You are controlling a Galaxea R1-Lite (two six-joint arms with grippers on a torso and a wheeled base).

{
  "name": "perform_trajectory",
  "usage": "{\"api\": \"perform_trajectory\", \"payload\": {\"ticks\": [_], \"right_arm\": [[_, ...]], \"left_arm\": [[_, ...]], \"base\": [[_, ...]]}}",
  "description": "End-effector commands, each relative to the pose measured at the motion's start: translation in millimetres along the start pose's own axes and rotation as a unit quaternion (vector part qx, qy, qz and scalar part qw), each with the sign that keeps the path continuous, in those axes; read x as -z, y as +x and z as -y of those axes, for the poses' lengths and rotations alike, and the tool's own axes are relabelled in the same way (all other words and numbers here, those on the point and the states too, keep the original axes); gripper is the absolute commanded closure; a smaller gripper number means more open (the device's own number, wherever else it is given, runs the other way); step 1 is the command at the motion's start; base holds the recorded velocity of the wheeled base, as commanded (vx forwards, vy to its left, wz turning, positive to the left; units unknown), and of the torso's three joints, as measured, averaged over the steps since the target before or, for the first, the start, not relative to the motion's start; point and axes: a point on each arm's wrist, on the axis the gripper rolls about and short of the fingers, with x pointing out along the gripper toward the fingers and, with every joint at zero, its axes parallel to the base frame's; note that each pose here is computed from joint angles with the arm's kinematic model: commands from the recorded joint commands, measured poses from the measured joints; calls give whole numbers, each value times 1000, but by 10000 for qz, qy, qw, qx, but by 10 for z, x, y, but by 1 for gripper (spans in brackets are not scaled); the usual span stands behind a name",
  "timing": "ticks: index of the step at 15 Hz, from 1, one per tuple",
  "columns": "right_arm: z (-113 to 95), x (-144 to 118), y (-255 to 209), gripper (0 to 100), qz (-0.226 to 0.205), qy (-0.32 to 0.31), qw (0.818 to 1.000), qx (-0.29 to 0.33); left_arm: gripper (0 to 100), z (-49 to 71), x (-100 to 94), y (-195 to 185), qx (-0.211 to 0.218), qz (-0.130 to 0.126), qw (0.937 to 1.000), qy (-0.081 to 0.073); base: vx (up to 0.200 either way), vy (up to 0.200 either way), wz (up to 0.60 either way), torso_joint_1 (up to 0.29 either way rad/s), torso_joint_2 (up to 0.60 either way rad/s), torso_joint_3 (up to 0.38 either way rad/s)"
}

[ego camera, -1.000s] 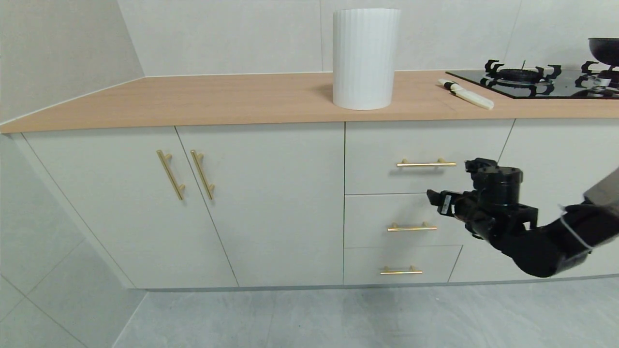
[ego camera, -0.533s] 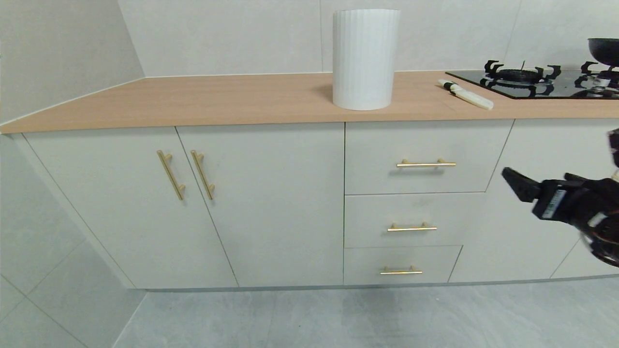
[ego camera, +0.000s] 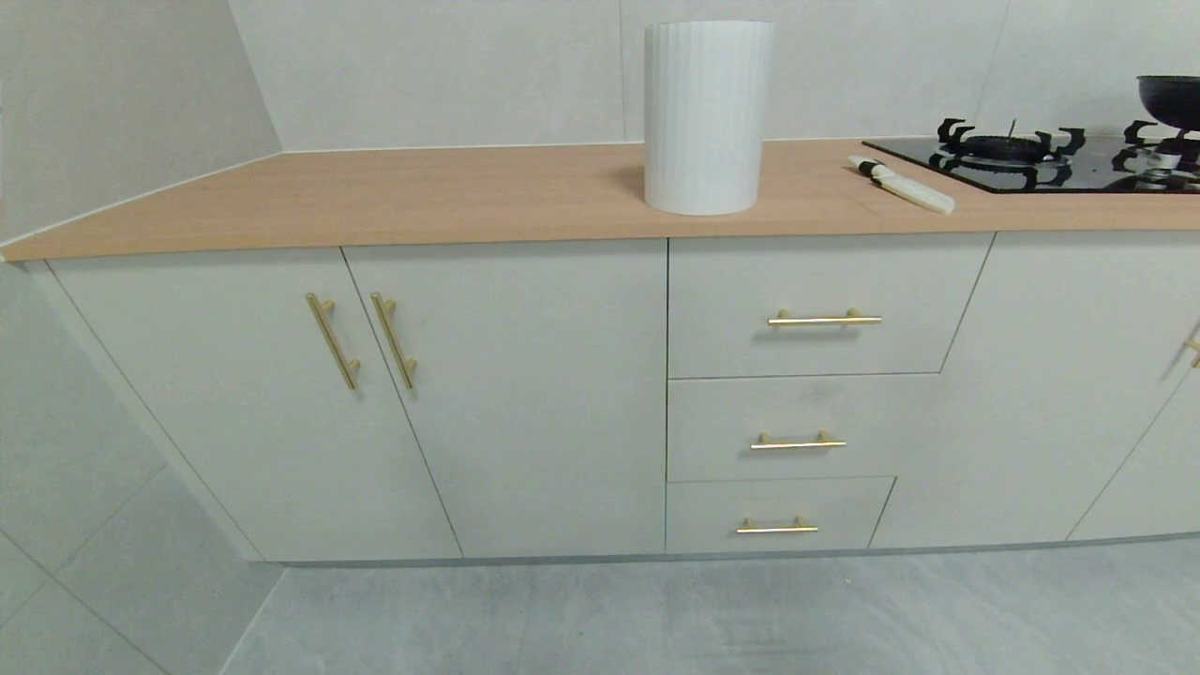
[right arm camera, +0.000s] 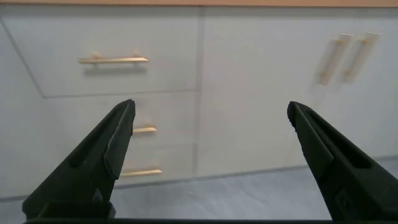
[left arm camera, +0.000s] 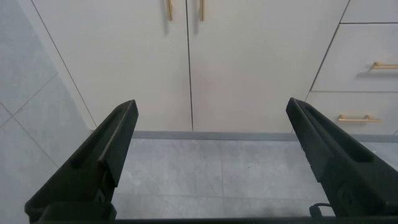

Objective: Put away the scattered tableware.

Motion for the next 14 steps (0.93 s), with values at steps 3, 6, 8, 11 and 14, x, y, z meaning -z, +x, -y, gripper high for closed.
{"api": "perform_trajectory", "payload": {"ticks": [3, 6, 8, 11, 14], "right_arm": [[210, 349, -666, 0, 395, 65, 9979, 517], [184, 393, -666, 0, 325, 2, 9967, 748], [154, 513, -754, 0, 391, -69, 9939, 1030], [116, 690, -712, 0, 234, -101, 9976, 646], [25, 937, -606, 0, 111, 141, 9984, -545]], "left_arm": [[0, 0, -1, 1, -6, -5, 10000, -2], [0, 0, -1, 1, -6, -5, 10000, -2], [0, 0, -1, 1, -6, -5, 10000, -2], [0, 0, -1, 1, -6, -5, 10000, -2], [0, 0, -1, 1, -6, -5, 10000, -2]], "base": [[0, 0, 0, 0, 0, 0], [0, 0, 0, 0, 0, 0], [0, 0, 0, 0, 0, 0], [0, 0, 0, 0, 0, 0], [0, 0, 0, 0, 0, 0]]}}
